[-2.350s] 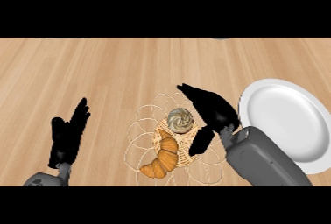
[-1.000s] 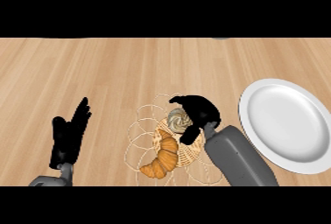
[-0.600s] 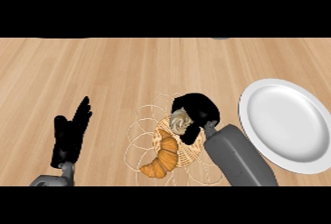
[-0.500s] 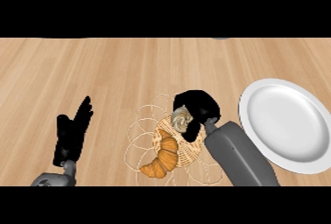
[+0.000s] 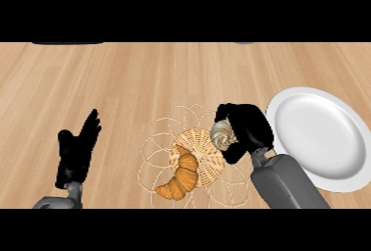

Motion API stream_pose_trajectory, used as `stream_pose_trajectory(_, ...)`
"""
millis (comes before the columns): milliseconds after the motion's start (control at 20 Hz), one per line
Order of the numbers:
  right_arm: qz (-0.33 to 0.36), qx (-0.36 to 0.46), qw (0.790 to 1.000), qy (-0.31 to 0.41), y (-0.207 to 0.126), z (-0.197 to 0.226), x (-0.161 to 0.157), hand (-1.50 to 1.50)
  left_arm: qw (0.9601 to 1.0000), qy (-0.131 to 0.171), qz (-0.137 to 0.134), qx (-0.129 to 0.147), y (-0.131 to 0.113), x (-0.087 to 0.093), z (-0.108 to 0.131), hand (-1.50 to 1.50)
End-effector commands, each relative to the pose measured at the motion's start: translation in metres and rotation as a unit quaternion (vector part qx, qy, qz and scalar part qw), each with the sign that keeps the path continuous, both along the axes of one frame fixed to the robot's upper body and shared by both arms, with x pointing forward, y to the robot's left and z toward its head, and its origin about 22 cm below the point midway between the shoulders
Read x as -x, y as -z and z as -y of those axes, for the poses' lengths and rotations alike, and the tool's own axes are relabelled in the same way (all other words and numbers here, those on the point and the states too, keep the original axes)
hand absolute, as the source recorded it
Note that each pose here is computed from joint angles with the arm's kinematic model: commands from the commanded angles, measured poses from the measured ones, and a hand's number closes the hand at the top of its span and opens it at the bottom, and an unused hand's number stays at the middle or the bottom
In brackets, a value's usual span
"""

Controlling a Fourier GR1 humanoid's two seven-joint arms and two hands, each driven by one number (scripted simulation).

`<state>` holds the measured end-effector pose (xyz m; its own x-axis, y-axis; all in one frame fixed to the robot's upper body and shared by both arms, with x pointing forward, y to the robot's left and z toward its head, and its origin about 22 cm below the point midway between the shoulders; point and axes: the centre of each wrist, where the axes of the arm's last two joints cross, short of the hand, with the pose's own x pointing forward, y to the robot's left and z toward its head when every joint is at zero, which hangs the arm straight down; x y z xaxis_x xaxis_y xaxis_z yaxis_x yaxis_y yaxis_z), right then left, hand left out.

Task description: Pick the cupcake from the placemat and place it in the plate

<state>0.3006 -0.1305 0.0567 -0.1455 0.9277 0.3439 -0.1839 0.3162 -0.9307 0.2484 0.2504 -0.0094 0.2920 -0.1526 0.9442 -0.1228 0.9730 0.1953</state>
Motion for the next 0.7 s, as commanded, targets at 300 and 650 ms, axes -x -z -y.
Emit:
stream_pose_trajectory(300,0.161,-0.058,0.983,0.065,-0.062,0.046,0.069,1.50,1.0000,-0.007,-0.004,0.002,-0.004,0.007,-0.015,0.00)
stream_pose_trajectory(650,0.220,-0.065,0.958,0.171,-0.117,0.074,0.070,1.50,1.0000,0.003,0.004,0.001,-0.001,0.003,-0.002,0.00)
